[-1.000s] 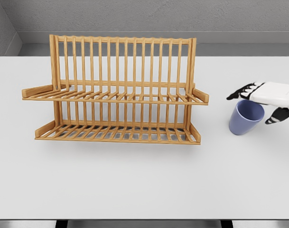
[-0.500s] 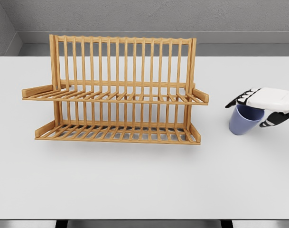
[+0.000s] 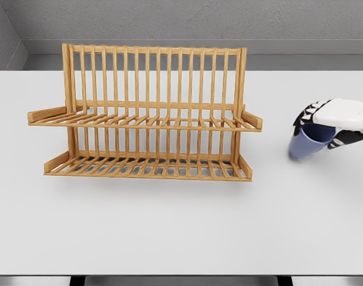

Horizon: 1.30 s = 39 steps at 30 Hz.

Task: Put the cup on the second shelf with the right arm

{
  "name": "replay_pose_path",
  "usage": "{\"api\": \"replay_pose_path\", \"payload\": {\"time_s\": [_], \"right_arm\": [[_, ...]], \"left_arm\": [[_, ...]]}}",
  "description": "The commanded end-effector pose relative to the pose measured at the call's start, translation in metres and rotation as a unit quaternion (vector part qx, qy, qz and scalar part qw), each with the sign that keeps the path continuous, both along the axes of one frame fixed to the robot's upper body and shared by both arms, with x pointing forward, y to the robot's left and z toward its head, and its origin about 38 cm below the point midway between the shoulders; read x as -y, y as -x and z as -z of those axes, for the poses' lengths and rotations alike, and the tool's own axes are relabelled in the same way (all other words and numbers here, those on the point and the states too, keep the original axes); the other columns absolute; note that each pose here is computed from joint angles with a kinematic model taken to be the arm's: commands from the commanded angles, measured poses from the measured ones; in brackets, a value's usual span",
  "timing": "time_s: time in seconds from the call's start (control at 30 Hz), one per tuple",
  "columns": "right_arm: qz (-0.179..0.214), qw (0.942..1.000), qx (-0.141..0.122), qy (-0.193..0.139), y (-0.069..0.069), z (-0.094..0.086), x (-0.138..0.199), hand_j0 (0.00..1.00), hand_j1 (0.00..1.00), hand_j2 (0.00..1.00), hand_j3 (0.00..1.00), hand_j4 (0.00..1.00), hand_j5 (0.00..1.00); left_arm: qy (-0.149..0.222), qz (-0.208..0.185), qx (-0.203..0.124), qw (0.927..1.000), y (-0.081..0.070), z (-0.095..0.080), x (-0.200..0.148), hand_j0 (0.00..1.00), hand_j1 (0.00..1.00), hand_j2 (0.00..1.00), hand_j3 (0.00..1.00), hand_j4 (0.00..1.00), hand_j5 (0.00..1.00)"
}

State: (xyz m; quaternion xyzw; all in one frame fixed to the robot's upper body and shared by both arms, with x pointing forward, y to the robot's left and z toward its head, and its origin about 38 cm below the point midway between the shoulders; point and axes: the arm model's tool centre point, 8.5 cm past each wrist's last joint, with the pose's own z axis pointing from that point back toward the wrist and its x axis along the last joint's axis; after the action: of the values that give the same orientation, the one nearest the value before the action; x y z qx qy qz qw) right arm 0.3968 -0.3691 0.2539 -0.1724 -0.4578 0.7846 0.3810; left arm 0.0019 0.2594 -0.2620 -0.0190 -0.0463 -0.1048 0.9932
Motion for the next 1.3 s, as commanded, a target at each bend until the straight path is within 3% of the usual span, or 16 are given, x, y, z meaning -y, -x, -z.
{"api": "replay_pose_path", "payload": {"time_s": [0.0, 0.33, 0.9, 1.27], "right_arm": [[0.001, 1.0, 0.003, -0.001, 0.0, -0.003, 0.001, 0.6, 0.6, 0.6, 0.6, 0.6, 0.6], [0.011, 0.9988, 0.047, 0.002, -0.008, -0.04, 0.007, 0.6, 0.6, 0.6, 0.6, 0.6, 0.6], [-0.011, 0.9918, 0.127, -0.003, -0.003, -0.099, -0.004, 0.6, 0.6, 0.6, 0.6, 0.6, 0.6], [-0.06, 0.9866, 0.151, -0.008, 0.006, -0.112, -0.025, 0.6, 0.6, 0.6, 0.6, 0.6, 0.6]], "left_arm": [[0.0, 0.0, 0.0, 1.0, 0.0, 0.0, 0.0, 1.0, 1.0, 1.0, 1.0, 1.0, 1.0], [0.0, 0.0, 0.0, 1.0, 0.0, 0.0, 0.0, 1.0, 1.0, 1.0, 1.0, 1.0, 1.0], [0.0, 0.0, 0.0, 1.0, 0.0, 0.0, 0.0, 1.0, 1.0, 1.0, 1.0, 1.0, 1.0], [0.0, 0.0, 0.0, 1.0, 0.0, 0.0, 0.0, 1.0, 1.0, 1.0, 1.0, 1.0, 1.0]]}}
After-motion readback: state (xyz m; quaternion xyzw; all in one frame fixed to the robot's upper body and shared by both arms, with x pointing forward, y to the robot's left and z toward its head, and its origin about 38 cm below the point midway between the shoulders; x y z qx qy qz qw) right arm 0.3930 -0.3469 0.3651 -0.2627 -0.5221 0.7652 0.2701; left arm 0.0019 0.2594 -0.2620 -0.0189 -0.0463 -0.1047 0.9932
